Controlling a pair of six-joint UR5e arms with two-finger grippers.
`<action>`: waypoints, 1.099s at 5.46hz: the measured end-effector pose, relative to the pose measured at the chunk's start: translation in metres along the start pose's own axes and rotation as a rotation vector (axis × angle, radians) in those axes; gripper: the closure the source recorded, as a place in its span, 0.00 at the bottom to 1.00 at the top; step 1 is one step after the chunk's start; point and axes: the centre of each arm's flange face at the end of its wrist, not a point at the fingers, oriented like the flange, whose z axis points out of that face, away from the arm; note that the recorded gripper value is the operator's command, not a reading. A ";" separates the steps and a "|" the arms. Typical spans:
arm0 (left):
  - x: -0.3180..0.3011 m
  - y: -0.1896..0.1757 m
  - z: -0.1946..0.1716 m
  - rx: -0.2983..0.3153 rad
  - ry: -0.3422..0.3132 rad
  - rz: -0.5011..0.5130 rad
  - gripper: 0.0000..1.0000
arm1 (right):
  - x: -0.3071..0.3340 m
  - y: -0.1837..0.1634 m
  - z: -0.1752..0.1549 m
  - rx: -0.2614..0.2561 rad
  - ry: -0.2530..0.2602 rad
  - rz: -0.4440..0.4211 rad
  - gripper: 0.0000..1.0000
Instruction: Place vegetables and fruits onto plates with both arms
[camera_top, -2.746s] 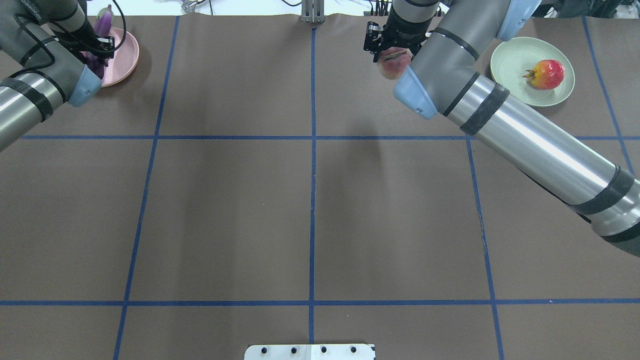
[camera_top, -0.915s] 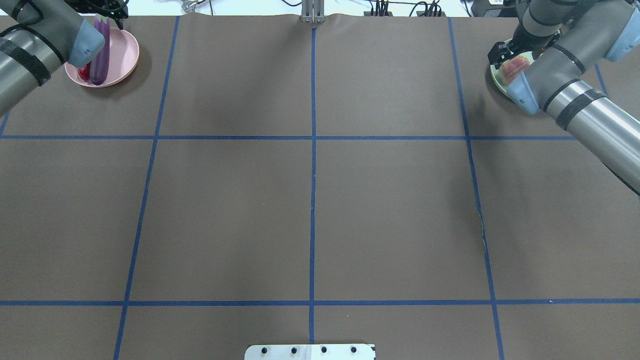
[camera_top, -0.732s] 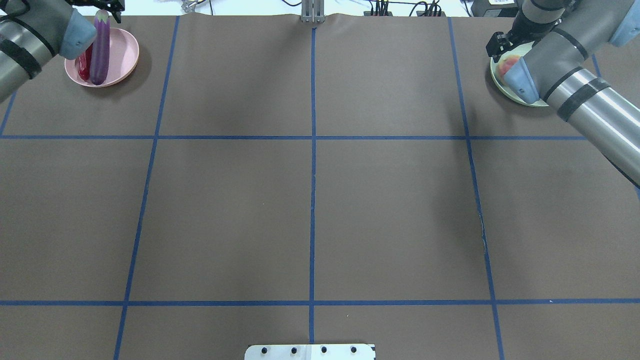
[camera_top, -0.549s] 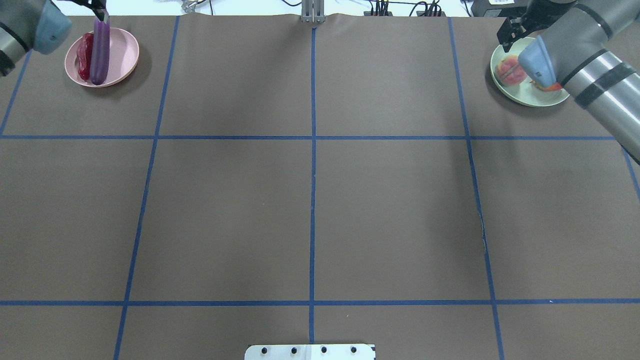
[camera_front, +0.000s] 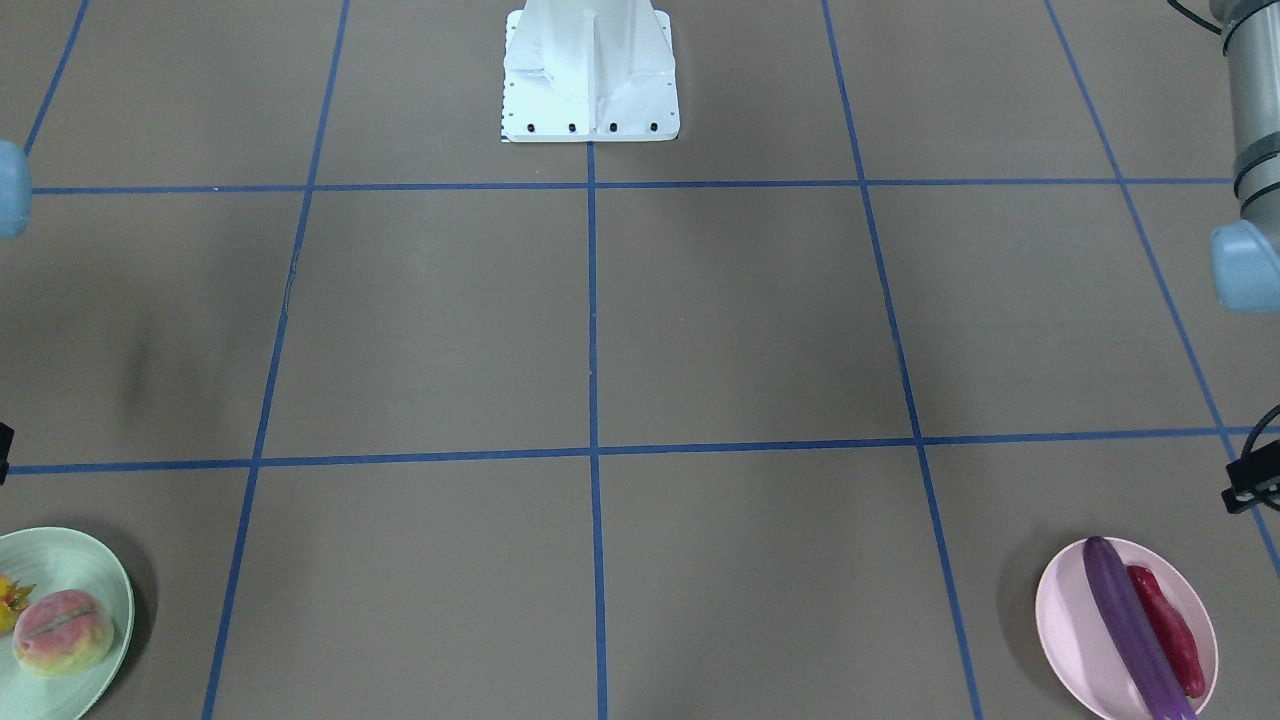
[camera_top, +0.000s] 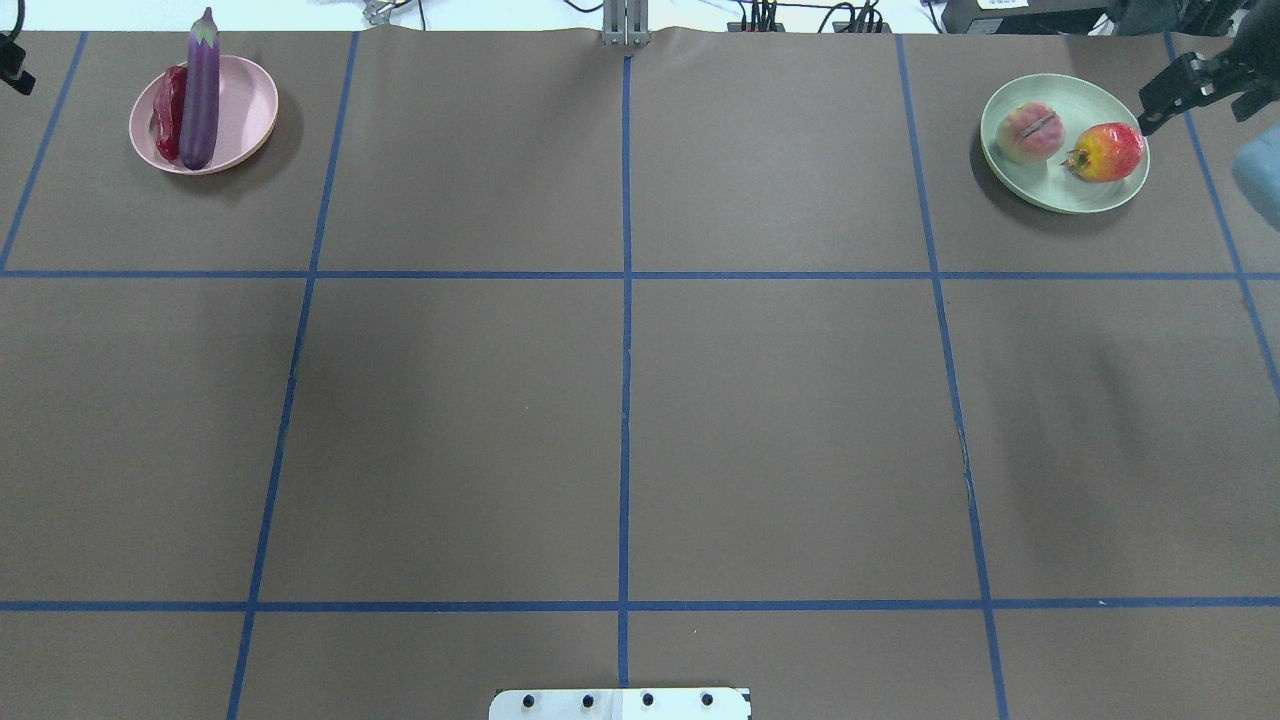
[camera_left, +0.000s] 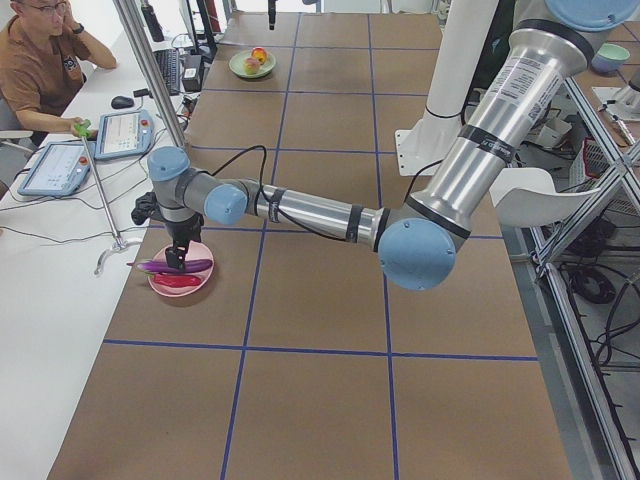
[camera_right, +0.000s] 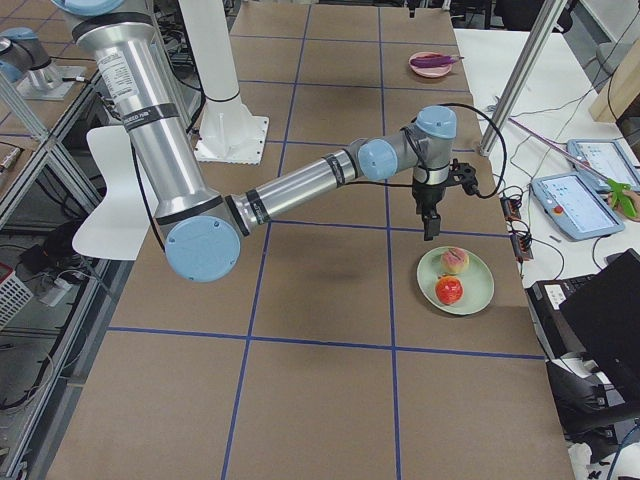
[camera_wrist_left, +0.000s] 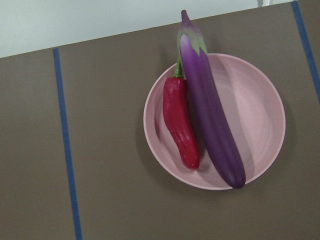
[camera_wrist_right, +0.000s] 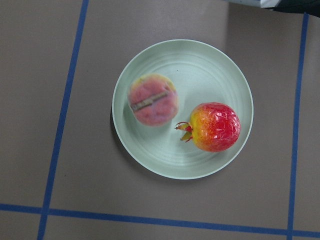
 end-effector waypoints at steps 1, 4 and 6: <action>-0.041 0.040 -0.011 0.009 0.007 -0.030 0.00 | 0.026 0.032 0.002 -0.012 -0.003 0.030 0.00; -0.123 0.176 -0.041 0.036 0.065 -0.006 0.00 | 0.081 0.101 0.022 -0.035 -0.014 0.044 0.00; -0.137 0.213 -0.032 0.007 0.016 -0.031 0.00 | 0.128 0.128 0.014 -0.052 -0.090 0.047 0.00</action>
